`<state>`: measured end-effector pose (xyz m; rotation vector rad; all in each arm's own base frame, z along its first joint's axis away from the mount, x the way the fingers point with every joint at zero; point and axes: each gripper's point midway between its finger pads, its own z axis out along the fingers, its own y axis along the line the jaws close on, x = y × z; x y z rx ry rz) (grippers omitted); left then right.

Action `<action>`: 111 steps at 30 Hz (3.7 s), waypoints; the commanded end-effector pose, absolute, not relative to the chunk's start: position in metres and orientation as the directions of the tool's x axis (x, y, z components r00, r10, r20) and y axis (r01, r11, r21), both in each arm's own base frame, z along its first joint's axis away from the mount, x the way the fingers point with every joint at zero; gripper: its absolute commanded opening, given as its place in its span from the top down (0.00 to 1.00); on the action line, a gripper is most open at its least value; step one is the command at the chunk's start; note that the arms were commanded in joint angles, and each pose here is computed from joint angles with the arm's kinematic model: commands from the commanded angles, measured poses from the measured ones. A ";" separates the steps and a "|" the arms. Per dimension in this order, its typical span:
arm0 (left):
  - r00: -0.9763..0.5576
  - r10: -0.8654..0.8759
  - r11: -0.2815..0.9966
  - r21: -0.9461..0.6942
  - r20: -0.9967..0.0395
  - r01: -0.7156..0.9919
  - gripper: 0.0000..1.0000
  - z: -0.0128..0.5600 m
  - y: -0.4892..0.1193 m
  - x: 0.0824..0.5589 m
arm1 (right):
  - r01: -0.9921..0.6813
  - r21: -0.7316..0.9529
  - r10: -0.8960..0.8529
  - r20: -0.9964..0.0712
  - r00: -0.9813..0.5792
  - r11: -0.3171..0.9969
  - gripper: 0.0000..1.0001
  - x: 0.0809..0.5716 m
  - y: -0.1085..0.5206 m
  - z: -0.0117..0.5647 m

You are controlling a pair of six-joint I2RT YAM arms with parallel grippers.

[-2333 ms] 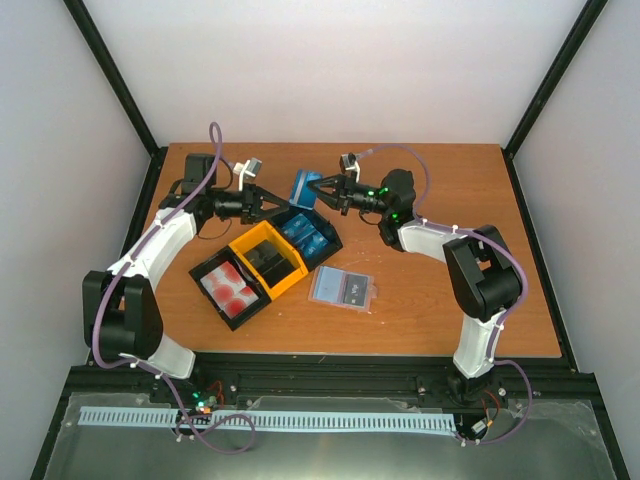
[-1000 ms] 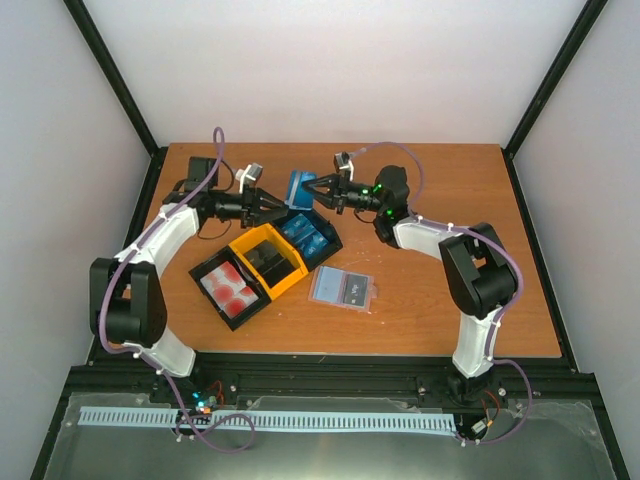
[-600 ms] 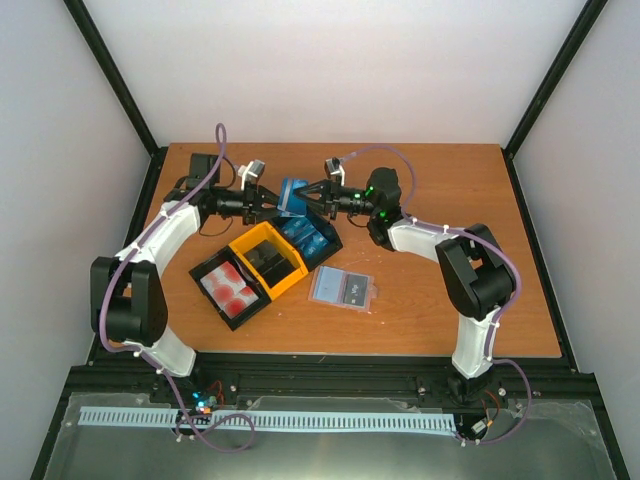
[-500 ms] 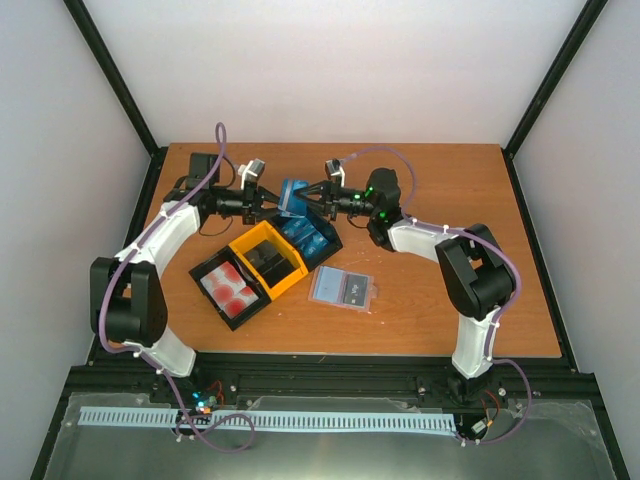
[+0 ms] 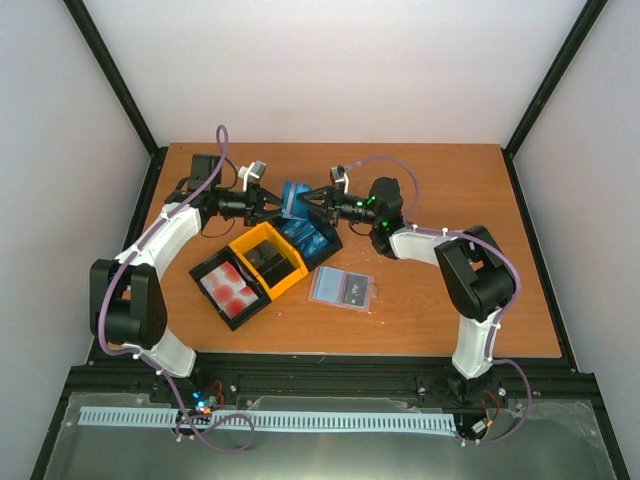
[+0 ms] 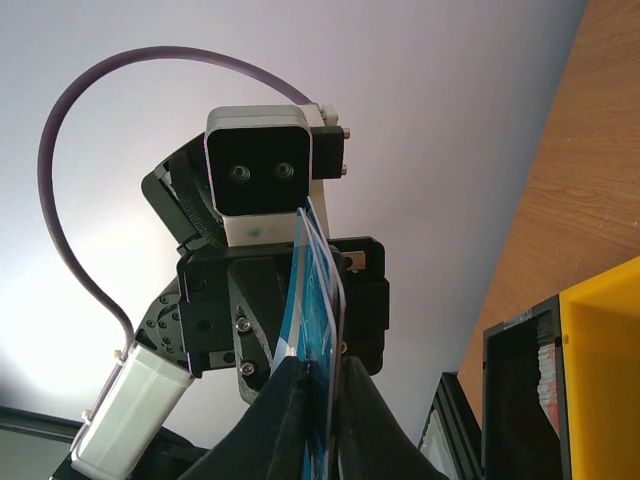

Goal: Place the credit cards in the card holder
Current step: Pick up the credit card from the storage box, then place the credit card in the storage box, then insert the credit card into the card holder.

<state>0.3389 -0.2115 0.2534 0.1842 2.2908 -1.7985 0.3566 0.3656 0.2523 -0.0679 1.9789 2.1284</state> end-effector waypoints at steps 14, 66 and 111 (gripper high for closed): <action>-0.935 -0.107 0.275 -0.914 -0.338 0.299 0.99 0.269 -0.191 0.357 | -0.162 0.986 0.207 -0.152 -0.967 -0.032 0.95 0.361 0.343 0.235; -0.920 0.334 0.850 -0.356 -0.208 0.389 0.92 0.099 -0.219 0.354 | -0.049 0.725 0.324 -0.366 -0.872 0.687 0.97 0.342 0.227 0.161; -0.973 0.025 0.592 -0.781 -0.231 0.200 0.22 0.152 -0.266 0.215 | 0.646 0.728 0.497 0.483 -0.721 0.229 0.97 0.189 0.215 0.113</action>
